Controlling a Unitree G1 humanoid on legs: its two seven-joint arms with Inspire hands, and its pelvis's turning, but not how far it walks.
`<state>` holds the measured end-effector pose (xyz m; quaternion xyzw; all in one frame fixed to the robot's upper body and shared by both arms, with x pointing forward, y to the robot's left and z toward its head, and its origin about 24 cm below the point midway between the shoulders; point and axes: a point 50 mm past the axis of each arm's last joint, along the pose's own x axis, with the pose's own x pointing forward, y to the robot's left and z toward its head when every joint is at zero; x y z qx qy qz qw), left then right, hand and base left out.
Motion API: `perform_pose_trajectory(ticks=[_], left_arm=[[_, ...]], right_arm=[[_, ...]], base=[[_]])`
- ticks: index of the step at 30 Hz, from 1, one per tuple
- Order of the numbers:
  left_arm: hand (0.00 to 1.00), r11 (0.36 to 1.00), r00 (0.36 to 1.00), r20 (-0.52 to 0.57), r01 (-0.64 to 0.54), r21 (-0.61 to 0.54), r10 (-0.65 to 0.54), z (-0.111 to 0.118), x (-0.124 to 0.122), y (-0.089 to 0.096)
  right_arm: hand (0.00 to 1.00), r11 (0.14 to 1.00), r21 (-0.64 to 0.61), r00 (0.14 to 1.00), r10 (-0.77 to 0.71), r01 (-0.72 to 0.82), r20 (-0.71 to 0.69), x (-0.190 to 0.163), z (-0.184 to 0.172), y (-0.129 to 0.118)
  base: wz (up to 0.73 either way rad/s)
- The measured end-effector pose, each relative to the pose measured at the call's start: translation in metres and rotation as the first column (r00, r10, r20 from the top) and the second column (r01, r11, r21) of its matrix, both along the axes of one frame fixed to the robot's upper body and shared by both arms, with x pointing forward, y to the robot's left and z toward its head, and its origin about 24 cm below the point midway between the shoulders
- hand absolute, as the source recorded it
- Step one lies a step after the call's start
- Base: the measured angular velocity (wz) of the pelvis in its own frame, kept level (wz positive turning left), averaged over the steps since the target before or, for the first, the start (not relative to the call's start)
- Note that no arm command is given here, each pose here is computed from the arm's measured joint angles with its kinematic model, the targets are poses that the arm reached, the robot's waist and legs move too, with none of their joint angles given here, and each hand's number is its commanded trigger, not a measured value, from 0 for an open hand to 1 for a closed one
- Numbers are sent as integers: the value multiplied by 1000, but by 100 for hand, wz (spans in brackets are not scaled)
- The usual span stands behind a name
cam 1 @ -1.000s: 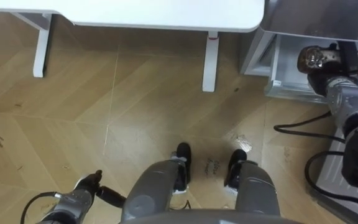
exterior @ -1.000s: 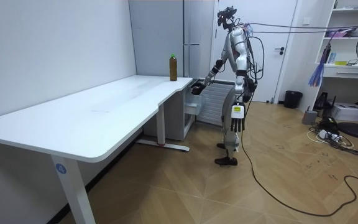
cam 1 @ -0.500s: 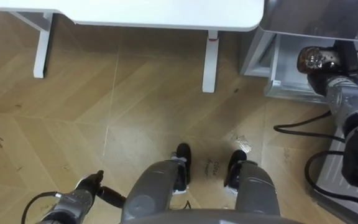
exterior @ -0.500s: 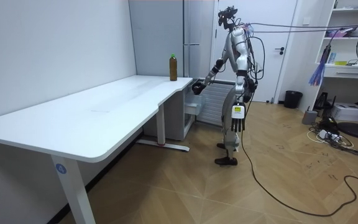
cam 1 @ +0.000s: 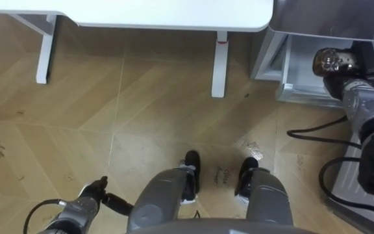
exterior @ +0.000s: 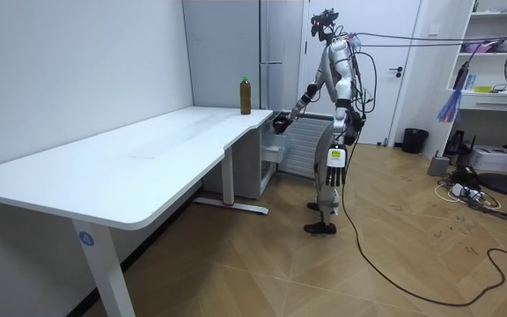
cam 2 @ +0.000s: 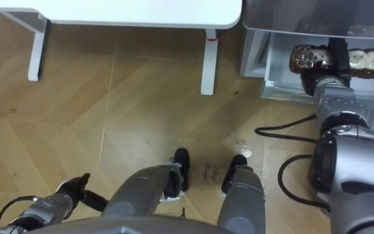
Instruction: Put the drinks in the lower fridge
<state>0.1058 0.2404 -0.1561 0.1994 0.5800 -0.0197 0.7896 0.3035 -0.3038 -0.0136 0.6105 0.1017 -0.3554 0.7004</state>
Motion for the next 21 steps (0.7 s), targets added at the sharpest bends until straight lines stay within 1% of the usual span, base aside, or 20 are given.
perform_pose_trajectory(ticks=[6, 20, 21], left_arm=[[0, 1000, 1000, 13, 3, -5, -3, 1, 5, -1], [0, 1000, 1000, 21, -9, -23, 10, 1, 6, -2], [0, 1000, 1000, 23, -8, -24, 9, 1, 6, -2]], right_arm=[[100, 1000, -9, 1000, -10, 10, -1, 0, 1, -2], [100, 999, -21, 999, -49, 49, -3, 0, 4, -5], [95, 998, -22, 999, -52, 52, -2, 0, 4, -6]], base=[[0], [0], [0]])
